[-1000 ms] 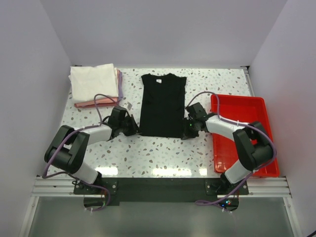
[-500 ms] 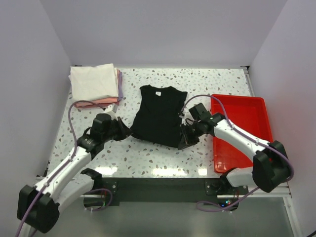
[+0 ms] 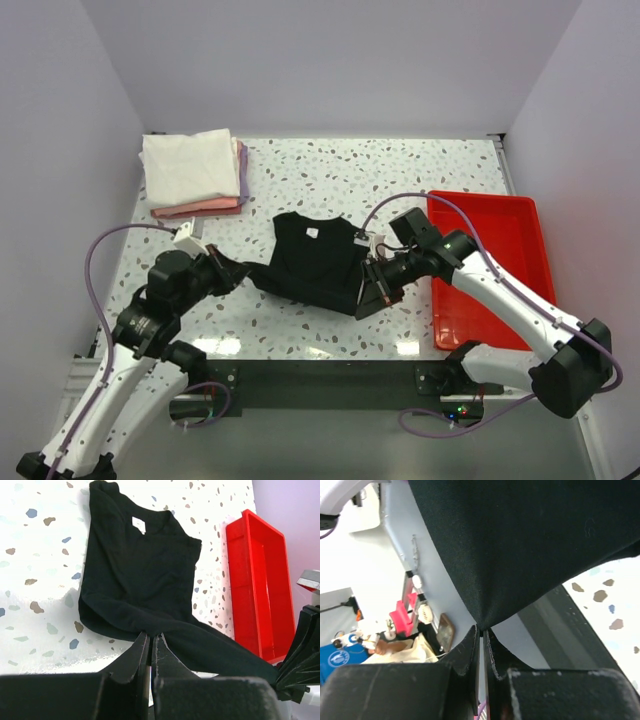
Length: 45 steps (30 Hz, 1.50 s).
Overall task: Fold and stack the t-shirts
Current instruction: Fold the tshirt
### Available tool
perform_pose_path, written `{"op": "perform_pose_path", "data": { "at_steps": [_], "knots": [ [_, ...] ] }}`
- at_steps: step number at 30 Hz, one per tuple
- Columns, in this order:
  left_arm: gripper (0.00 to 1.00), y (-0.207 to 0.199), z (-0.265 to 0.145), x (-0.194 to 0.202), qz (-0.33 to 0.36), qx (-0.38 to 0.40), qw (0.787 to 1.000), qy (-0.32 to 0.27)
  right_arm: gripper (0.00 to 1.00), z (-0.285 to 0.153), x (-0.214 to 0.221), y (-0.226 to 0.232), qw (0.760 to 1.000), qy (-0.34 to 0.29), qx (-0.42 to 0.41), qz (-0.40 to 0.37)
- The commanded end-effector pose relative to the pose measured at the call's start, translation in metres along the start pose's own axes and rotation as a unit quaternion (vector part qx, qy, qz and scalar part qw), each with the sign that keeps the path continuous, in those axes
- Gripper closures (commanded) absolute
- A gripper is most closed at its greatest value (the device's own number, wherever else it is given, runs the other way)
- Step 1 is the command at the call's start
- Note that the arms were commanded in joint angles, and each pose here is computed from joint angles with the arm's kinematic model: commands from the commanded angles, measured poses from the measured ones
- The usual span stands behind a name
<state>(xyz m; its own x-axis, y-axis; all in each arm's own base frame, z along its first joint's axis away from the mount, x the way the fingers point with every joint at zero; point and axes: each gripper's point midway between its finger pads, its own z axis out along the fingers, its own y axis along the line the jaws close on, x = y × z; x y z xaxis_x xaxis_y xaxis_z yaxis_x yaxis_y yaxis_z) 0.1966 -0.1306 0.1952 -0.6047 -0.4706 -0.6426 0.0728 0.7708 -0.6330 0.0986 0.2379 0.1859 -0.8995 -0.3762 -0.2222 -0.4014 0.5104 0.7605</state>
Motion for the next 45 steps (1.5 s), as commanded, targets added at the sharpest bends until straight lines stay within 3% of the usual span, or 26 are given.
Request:
{"op": "perform_pose_path", "data": {
  "at_steps": [1,27,45],
  "knots": [
    [1.00,0.000,-0.006,-0.030,-0.009,-0.025,0.998,-0.059,0.95,-0.009,0.010,0.022,0.999,0.014,-0.036,0.014],
    [1.00,-0.034,0.095,-0.091,0.017,-0.021,0.997,-0.079,0.98,-0.039,-0.099,-0.039,0.986,-0.153,0.055,0.030],
    [1.00,-0.039,0.156,-0.128,0.021,-0.024,0.996,-0.083,0.98,-0.062,-0.152,-0.098,0.968,-0.211,0.107,0.091]
  ]
}}
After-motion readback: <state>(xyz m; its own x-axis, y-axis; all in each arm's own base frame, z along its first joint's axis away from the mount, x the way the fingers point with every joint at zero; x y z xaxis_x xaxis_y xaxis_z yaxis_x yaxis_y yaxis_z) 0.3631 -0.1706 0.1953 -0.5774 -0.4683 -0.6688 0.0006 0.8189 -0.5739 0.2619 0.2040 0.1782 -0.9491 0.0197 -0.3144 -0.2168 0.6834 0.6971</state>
